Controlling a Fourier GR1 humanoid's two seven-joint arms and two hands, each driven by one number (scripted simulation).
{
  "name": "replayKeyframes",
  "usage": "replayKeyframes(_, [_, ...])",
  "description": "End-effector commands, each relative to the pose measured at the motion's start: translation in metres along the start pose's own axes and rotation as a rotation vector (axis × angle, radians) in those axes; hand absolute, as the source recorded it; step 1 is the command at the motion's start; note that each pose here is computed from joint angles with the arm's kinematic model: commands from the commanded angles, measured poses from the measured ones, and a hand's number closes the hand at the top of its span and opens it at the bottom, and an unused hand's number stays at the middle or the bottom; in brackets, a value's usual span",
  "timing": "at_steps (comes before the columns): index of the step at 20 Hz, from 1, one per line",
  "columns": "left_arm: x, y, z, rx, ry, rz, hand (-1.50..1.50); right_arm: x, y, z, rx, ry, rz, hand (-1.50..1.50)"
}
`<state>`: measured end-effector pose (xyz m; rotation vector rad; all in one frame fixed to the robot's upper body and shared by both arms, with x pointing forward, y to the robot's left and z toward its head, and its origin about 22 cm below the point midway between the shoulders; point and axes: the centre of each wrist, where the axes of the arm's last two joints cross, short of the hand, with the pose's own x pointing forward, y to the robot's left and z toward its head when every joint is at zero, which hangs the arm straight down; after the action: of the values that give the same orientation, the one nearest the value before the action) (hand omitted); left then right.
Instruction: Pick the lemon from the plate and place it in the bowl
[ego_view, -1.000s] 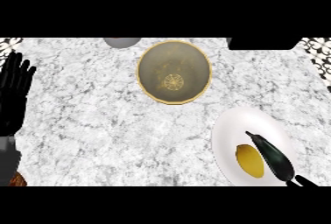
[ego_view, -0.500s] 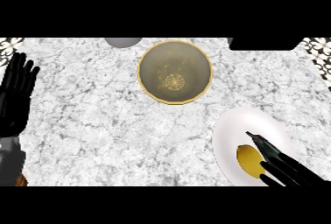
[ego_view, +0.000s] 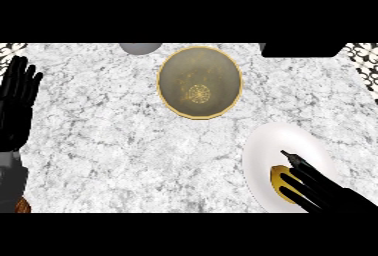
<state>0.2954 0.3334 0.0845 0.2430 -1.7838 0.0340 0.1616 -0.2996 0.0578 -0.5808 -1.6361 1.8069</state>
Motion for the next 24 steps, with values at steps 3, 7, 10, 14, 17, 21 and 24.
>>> replayKeyframes(3, [0.012,0.008,0.004,-0.014,0.004,0.011,0.00,0.008,0.003,-0.014,0.033,0.012,0.042,-1.50])
replayKeyframes(7, [0.006,-0.011,0.006,0.002,0.003,0.001,0.00,0.004,0.015,-0.030,0.048,0.018,0.027,-1.50])
replayKeyframes(10, [0.001,-0.001,0.012,0.006,0.002,-0.006,0.00,-0.010,0.022,-0.038,0.044,0.022,0.030,-1.50])
replayKeyframes(14, [-0.010,-0.001,0.001,-0.005,0.000,-0.006,0.00,-0.014,0.023,-0.035,0.042,0.029,0.026,-1.50])
replayKeyframes(17, [0.011,-0.012,0.000,0.006,-0.009,-0.014,0.00,-0.016,0.037,-0.040,0.043,0.053,0.010,-1.50])
replayKeyframes(21, [-0.011,0.004,0.011,0.002,-0.002,0.014,0.00,-0.028,0.055,-0.056,0.069,0.097,0.015,-1.50])
replayKeyframes(24, [0.005,0.009,0.010,-0.007,0.006,0.002,0.00,-0.039,0.054,-0.041,0.087,0.109,0.028,-1.50])
